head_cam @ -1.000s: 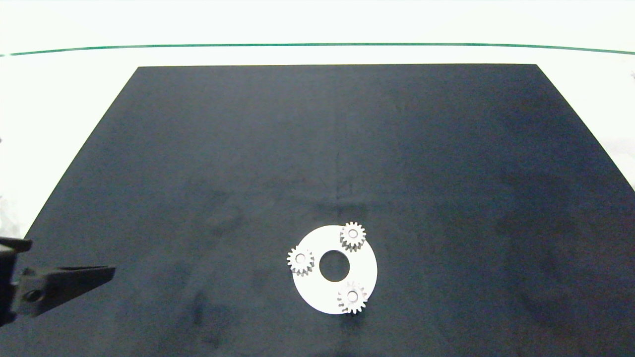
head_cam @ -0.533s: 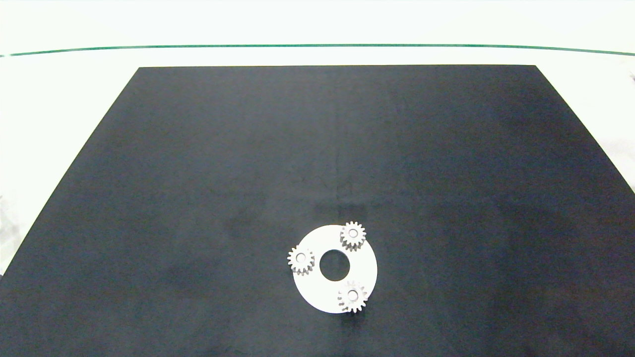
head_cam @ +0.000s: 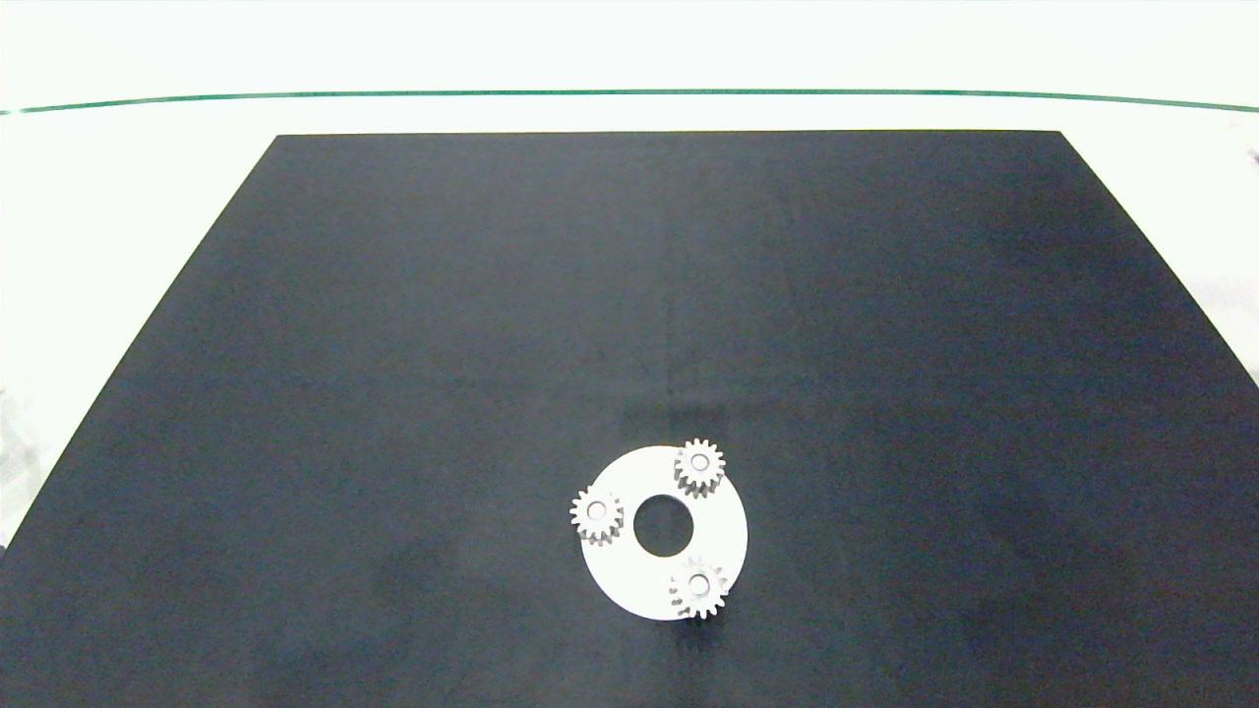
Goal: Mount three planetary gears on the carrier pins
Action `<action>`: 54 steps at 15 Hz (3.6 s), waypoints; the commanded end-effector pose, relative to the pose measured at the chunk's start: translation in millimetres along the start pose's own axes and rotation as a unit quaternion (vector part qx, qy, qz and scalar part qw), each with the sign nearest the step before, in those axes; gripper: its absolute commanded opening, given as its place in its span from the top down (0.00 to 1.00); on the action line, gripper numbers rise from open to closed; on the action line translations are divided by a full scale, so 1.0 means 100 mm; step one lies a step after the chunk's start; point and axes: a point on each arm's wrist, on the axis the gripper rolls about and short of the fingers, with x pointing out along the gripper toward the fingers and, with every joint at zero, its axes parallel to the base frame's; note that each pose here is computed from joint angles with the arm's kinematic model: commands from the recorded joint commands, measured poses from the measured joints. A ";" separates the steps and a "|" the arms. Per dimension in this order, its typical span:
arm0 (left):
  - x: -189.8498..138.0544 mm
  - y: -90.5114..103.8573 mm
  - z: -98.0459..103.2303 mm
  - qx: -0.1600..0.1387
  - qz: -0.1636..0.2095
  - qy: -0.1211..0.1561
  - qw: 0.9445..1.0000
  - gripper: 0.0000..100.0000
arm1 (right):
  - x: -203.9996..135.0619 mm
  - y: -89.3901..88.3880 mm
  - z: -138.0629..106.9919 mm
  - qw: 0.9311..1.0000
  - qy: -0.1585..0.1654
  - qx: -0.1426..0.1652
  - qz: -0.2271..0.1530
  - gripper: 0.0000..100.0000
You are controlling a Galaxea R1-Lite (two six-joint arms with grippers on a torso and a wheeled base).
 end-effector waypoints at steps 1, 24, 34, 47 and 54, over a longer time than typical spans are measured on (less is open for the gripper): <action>-0.13 0.07 -0.34 -0.006 0.009 -0.039 0.999 0.00 | 0.06 0.02 -0.32 0.997 -0.060 -0.038 -0.012 0.00; -0.17 0.14 -0.83 -0.016 -0.034 -0.054 0.998 0.00 | 0.28 -0.59 -1.22 0.987 -0.033 -0.118 0.101 0.00; -0.08 0.04 -0.73 -0.033 -0.026 -0.037 0.998 0.00 | 0.06 -0.57 -1.07 0.993 -0.073 -0.078 0.056 0.00; 0.20 -0.19 -0.13 0.016 0.001 0.057 0.998 0.00 | -0.17 -0.48 -0.13 0.995 -0.001 -0.032 0.093 0.00; 0.33 -0.27 0.12 0.023 0.004 0.090 0.996 0.00 | -0.15 -0.44 0.16 0.996 0.007 -0.009 0.092 0.00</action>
